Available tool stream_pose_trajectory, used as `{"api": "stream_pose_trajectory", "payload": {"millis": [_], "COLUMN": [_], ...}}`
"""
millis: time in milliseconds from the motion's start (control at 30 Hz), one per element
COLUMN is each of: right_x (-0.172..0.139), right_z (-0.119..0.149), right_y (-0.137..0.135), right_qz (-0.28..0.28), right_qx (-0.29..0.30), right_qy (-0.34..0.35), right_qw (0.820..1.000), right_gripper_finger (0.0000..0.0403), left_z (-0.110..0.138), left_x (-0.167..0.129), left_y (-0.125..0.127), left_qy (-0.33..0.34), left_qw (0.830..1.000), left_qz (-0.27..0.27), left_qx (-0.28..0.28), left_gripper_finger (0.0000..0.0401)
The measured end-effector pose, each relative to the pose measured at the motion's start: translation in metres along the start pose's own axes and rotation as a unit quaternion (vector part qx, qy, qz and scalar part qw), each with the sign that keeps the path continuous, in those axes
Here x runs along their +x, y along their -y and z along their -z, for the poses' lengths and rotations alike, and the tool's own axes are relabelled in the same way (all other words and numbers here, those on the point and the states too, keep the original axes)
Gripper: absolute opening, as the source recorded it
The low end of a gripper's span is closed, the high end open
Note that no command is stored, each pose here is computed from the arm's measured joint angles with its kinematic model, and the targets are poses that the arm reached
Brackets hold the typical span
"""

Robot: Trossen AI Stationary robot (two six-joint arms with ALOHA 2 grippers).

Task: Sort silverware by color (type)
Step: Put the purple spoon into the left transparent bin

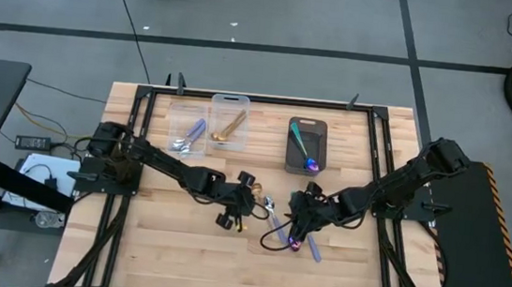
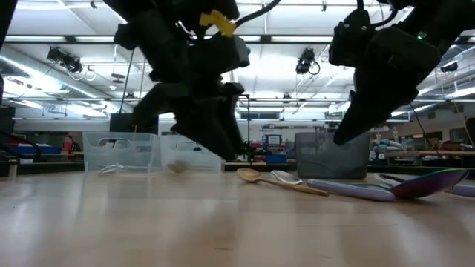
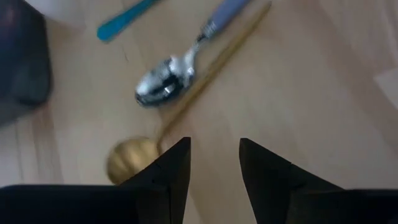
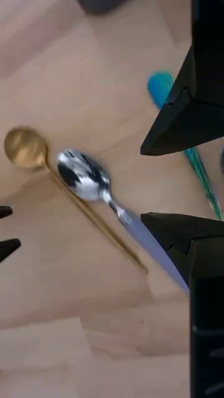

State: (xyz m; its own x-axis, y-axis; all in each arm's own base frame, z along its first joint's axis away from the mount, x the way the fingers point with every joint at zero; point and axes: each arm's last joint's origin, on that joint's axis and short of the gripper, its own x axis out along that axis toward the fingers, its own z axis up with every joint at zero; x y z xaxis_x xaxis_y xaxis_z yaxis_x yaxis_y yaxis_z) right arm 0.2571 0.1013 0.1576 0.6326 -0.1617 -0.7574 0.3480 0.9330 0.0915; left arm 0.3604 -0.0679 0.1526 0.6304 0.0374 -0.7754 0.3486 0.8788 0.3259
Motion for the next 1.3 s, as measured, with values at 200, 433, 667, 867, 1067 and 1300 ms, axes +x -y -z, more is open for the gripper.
{"api": "stream_pose_trajectory", "payload": {"millis": [200,433,667,867,1067,1300], "right_x": [0.005,0.004,0.021,0.034,0.039,0.050], "right_z": [0.008,0.002,-0.007,-0.012,-0.016,-0.012], "right_y": [-0.002,-0.014,-0.035,-0.050,-0.056,-0.057], "right_qz": [0.006,0.020,0.051,0.065,0.055,0.054], "right_qx": [0.023,0.021,-0.004,-0.020,-0.007,-0.006], "right_qy": [-0.021,-0.034,-0.068,-0.088,-0.081,-0.086], "right_qw": [0.999,0.999,0.996,0.994,0.995,0.995], "right_gripper_finger": [0.0171,0.0171,0.0171,0.0171,0.0171,0.0171], "left_z": [-0.003,-0.006,-0.001,-0.002,-0.003,0.007], "left_x": [-0.002,-0.004,-0.007,-0.017,-0.034,-0.053], "left_y": [0.012,0.022,0.022,0.034,0.044,0.047], "left_qy": [-0.003,-0.005,-0.034,-0.044,-0.059,-0.124], "left_qw": [1.000,1.000,0.996,0.995,0.993,0.987], "left_qz": [-0.006,-0.015,-0.012,0.000,0.010,-0.007], "left_qx": [-0.013,-0.021,-0.079,-0.090,-0.101,-0.106], "left_gripper_finger": [0.0143,0.0143,0.0143,0.0143,0.0143,0.0143]}}
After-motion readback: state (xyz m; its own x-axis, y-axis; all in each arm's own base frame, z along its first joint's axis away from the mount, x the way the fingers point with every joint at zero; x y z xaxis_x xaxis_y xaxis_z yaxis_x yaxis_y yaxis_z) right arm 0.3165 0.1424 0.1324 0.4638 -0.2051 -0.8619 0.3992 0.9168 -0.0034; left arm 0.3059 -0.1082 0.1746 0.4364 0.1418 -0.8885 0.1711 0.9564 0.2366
